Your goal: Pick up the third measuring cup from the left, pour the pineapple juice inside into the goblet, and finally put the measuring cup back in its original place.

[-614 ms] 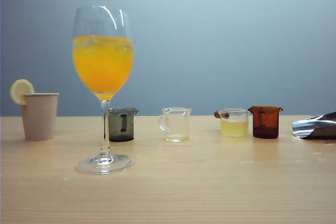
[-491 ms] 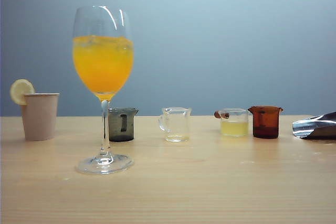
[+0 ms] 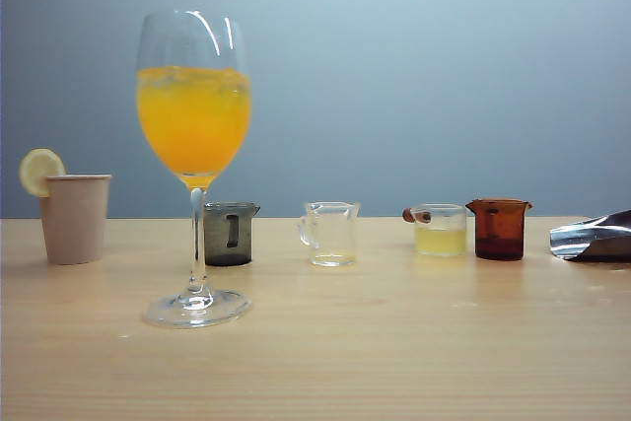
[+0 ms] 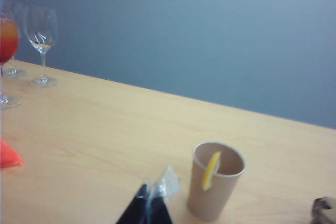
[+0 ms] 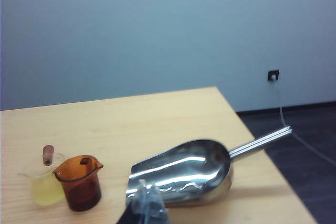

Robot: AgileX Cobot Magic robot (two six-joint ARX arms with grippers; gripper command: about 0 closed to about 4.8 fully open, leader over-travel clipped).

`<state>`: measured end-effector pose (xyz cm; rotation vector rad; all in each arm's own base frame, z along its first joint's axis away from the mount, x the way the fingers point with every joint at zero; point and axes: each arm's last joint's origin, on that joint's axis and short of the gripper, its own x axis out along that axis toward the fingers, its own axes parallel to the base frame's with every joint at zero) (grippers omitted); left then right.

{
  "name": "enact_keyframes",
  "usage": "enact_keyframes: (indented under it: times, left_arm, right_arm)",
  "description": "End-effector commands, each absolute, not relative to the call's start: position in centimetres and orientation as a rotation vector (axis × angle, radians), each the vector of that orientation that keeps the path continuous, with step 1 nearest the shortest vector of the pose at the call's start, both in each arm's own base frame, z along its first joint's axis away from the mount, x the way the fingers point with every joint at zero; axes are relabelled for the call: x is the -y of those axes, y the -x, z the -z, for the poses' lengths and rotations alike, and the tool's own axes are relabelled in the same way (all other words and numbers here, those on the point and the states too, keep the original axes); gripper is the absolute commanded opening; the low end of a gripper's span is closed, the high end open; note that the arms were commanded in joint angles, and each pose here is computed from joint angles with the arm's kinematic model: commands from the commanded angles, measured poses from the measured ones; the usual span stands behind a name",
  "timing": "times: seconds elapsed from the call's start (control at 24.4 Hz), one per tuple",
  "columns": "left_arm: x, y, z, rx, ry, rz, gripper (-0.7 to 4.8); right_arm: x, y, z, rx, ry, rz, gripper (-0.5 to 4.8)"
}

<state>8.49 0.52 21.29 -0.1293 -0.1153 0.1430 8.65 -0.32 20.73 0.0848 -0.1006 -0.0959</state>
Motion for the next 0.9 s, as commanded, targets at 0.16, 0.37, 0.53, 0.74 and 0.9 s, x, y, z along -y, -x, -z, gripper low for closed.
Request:
enact_keyframes:
  times: [0.16, 0.37, 0.53, 0.74, 0.9]
  left_arm:
    - [-0.2, -8.7, -24.2, 0.078, 0.129, -0.045, -0.05]
    - [0.3, -11.3, -28.7, 0.011, 0.077, 0.143, -0.05]
    - [1.4, -13.9, -32.3, -0.019, 0.038, 0.245, -0.05]
    - [5.3, -15.8, -34.9, -0.028, -0.035, 0.472, -0.05]
    - [8.3, -16.2, -35.1, -0.099, -0.116, 0.629, -0.05]
  right_arm:
    - [0.2, -9.3, -22.8, 0.058, -0.054, 0.069, -0.05]
    - [-0.6, -11.5, -25.5, 0.060, -0.055, -0.016, -0.05]
    - [-2.7, -13.8, -25.8, 0.072, -0.067, -0.066, -0.05]
    - [-6.6, -15.9, -24.0, -0.021, -0.113, -0.180, -0.05]
    - [-9.0, -18.5, -21.2, -0.100, -0.098, -0.228, -0.05]
